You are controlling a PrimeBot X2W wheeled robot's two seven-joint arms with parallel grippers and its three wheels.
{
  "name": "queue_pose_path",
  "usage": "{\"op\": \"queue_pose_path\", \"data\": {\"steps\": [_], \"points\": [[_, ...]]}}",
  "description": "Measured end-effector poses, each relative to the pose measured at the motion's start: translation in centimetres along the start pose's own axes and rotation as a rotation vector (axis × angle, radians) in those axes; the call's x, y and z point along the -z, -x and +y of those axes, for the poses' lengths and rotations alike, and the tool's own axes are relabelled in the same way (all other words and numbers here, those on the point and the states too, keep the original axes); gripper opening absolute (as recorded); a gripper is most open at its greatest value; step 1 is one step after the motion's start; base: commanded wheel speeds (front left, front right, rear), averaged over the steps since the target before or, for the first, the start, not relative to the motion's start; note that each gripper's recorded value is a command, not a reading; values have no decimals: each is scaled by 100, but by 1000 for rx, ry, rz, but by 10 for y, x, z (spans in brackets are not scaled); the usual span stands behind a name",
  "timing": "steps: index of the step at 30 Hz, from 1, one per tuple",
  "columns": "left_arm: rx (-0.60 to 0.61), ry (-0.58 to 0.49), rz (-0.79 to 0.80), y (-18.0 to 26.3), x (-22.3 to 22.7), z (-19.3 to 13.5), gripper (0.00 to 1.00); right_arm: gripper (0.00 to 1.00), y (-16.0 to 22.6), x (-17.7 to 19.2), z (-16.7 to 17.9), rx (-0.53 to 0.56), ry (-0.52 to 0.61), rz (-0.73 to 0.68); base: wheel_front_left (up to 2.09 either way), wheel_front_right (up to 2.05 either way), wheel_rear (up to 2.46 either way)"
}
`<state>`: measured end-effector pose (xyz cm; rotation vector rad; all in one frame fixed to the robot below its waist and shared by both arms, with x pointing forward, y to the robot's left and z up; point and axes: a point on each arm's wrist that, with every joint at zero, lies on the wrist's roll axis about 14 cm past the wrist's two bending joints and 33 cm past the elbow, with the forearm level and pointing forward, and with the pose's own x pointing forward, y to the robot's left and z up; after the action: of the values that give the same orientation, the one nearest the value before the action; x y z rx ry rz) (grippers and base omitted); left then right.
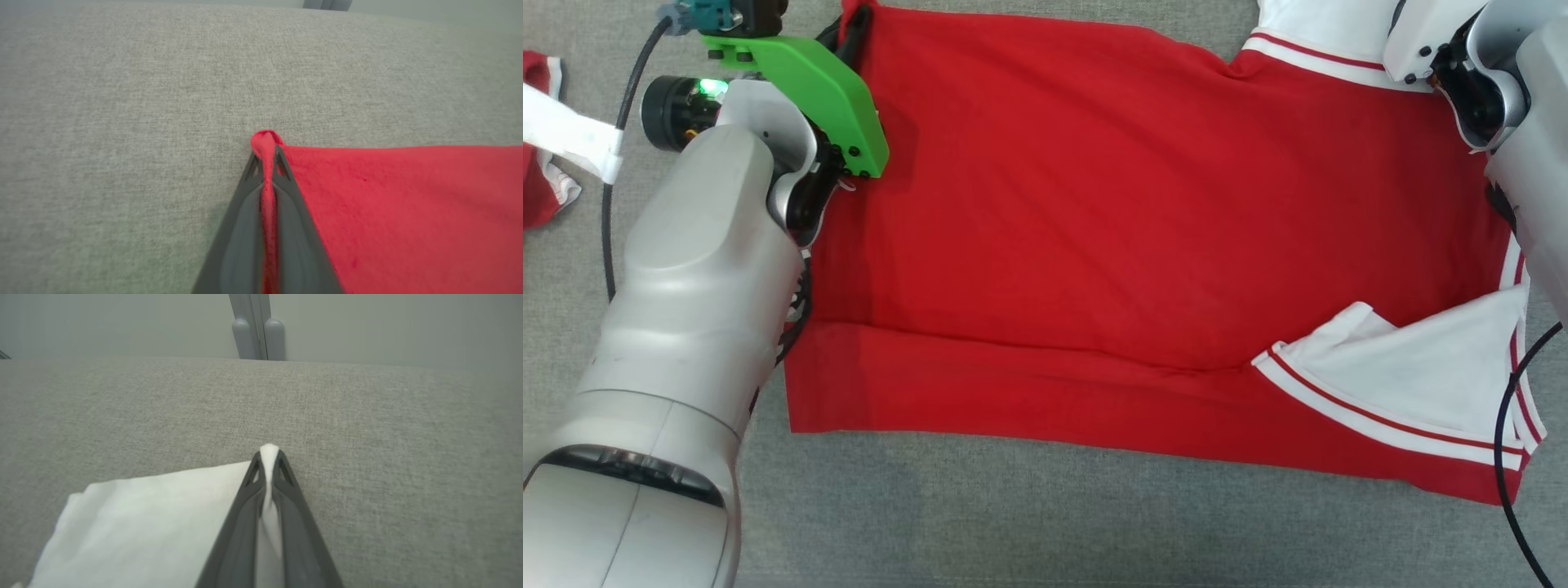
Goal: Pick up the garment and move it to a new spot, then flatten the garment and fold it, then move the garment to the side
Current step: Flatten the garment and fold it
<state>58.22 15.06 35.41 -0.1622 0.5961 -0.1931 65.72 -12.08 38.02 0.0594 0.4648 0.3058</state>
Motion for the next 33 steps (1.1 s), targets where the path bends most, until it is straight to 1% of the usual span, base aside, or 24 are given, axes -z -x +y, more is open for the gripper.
{"op": "queue_pose_path", "data": {"steps": [2, 5, 7, 13, 15, 18, 20, 25, 29, 33], "points": [[-11, -9, -30, 3, -6, 6, 0, 0, 5, -11, 0, -9, 44, -53, 0, 0, 0], [-34, -19, -75, 10, -15, 16, 0, 0, 16, -29, 2, -24, 66, -153, 0, 0, 0], [-41, -23, -117, 16, -24, 18, 0, 0, 26, -36, 4, -34, 60, -206, 0, 0, 0], [-28, -41, -211, 36, -44, 13, 0, 0, 66, -56, 6, -61, 46, -320, 0, 0, 0], [-18, -48, -241, 43, -47, 10, 0, 0, 82, -63, 8, -75, 35, -356, 0, 0, 0], [3, -56, -279, 53, -51, 3, 0, 0, 112, -81, 7, -85, 27, -445, 0, 0, 0], [16, -48, -300, 59, -51, -1, 0, 0, 130, -77, 9, -90, 19, -468, 0, 0, 0], [39, -27, -318, 73, -36, -10, 0, 0, 172, -46, 11, -78, -32, -474, 0, 0, 0], [40, -13, -316, 85, -17, -13, 0, 0, 193, -8, 23, -83, -92, -424, 0, 0, 0], [22, 16, -314, 100, 1, -11, 0, 0, 209, 18, 25, -57, -160, -390, 0, 0, 0]]}}
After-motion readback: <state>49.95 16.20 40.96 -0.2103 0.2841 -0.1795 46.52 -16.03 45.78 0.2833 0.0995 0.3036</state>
